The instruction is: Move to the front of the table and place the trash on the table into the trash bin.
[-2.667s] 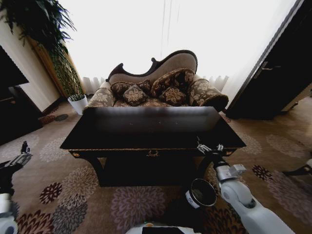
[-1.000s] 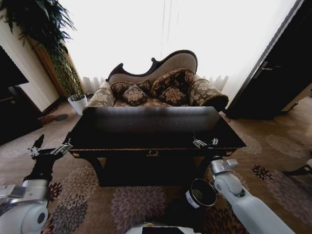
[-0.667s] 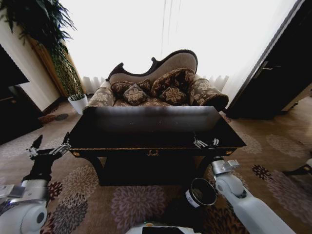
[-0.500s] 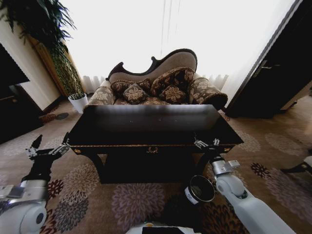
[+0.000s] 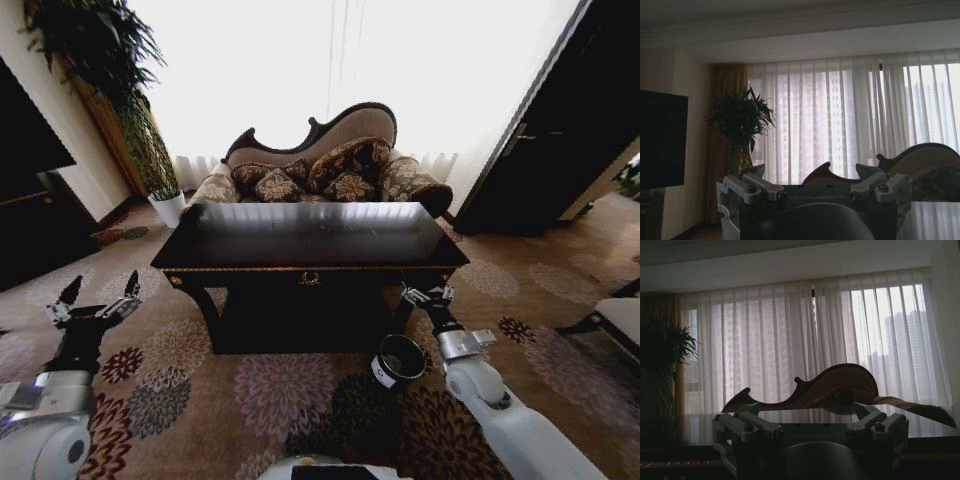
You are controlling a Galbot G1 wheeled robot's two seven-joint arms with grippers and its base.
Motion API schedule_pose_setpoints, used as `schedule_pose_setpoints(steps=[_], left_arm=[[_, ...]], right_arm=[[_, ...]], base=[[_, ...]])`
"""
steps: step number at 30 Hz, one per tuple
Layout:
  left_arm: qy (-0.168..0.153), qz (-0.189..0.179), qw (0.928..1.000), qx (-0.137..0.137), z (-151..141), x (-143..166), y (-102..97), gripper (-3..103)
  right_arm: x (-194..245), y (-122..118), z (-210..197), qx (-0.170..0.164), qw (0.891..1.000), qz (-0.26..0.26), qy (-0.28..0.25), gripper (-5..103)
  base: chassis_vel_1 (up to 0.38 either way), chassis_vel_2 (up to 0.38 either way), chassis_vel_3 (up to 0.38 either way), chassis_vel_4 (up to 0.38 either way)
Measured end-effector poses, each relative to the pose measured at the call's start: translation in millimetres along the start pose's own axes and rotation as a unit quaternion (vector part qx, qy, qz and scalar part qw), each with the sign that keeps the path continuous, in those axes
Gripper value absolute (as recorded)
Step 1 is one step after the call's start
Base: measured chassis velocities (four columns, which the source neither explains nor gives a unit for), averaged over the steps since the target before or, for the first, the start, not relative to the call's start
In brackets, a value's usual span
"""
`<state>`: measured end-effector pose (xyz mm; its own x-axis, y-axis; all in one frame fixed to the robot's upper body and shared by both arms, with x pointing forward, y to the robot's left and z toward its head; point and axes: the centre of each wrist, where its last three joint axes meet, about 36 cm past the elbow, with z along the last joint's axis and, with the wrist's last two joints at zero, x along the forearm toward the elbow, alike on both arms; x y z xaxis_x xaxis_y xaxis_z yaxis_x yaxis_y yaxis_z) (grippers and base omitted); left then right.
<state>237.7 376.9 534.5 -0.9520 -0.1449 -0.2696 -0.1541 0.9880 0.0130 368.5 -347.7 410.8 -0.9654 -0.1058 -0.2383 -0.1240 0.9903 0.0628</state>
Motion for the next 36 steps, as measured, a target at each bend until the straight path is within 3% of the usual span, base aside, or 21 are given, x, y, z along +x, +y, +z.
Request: schedule_pose_setpoints(steps=[36], left_arm=[[0.003, -0.003, 1.0, 0.0, 2.5, 1.1, -0.7, 100]], right_arm=[[5.1, -3.6, 10.4, 0.001, 1.0, 0.016, 0.001, 100]], base=[[0.176, -0.171, -0.175, 0.174]])
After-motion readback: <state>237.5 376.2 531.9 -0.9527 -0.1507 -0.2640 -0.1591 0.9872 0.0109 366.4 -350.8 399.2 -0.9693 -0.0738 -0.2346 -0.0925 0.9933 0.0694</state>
